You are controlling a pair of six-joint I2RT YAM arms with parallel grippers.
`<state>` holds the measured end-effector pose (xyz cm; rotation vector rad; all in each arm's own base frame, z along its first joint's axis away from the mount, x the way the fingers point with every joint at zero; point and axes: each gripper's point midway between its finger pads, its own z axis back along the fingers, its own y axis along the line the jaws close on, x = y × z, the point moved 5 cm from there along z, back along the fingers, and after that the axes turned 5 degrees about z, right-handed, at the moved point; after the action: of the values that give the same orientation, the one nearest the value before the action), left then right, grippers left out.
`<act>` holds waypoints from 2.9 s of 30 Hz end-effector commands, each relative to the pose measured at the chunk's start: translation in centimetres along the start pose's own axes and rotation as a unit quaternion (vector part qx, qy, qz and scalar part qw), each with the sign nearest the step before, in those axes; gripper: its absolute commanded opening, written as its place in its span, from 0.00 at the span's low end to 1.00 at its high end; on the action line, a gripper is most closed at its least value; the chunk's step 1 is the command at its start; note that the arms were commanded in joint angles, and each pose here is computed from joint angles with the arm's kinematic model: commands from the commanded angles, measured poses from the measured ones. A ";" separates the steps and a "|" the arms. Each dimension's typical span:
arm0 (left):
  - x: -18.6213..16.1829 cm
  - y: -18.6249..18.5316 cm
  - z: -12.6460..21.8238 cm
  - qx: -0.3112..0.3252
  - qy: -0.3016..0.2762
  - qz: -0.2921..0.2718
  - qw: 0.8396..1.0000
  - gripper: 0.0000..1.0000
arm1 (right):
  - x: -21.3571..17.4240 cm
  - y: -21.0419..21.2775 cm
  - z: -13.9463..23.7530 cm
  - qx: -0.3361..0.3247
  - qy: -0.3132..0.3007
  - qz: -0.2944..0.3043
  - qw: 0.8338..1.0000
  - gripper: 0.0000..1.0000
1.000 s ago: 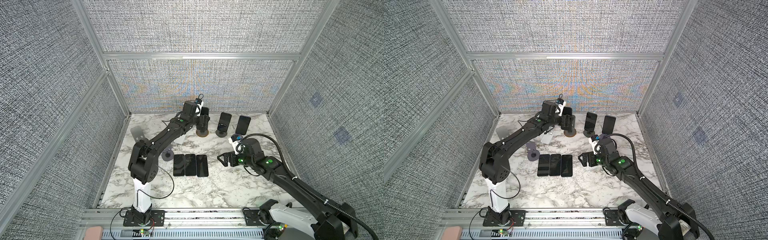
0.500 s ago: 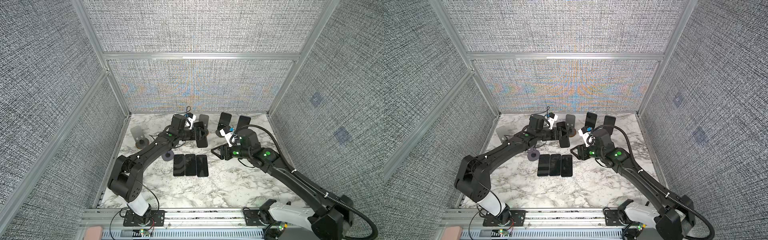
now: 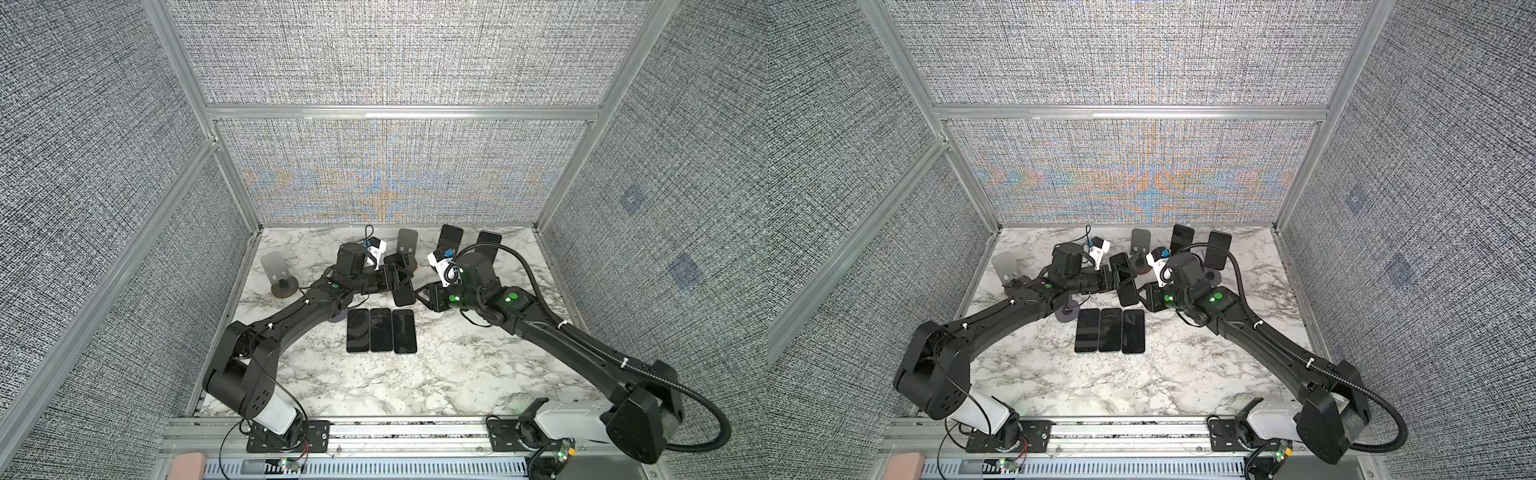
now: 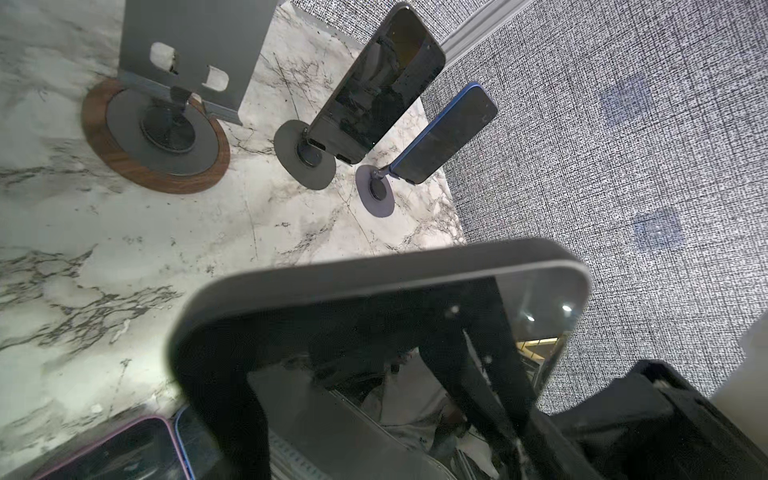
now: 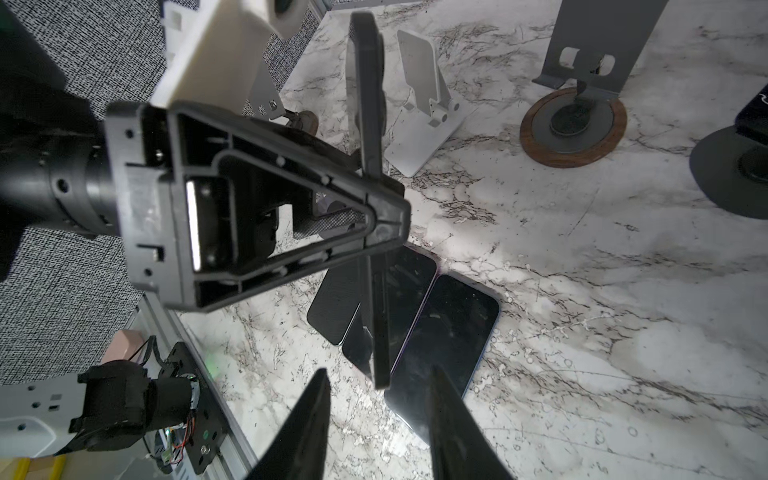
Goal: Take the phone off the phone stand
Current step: 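Close the right gripper on the black phone held by the left gripper, then open the left gripper and draw it back while the right gripper lowers the phone, then lay the black phone flat beside the blue-edged phone with the right gripper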
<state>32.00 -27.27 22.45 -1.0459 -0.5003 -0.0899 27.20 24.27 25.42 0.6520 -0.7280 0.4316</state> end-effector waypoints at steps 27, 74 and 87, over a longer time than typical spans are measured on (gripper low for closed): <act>-0.1 -1.3 0.5 -0.039 -0.013 -0.012 0.999 0.14 | 0.6 0.2 -2.6 0.021 -0.006 -0.006 1.000 0.14; -7.4 5.7 10.8 0.191 -0.078 -0.040 0.978 0.98 | -10.9 -8.5 -0.6 0.023 0.166 -0.150 0.974 0.00; -10.2 12.0 10.7 0.250 -0.078 -0.012 0.965 0.98 | -13.5 -9.9 -2.2 0.013 0.153 -0.192 0.969 0.00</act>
<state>22.05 -13.63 12.49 -0.5385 -0.6049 0.0987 24.06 16.41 10.19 0.6823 -0.2451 0.1835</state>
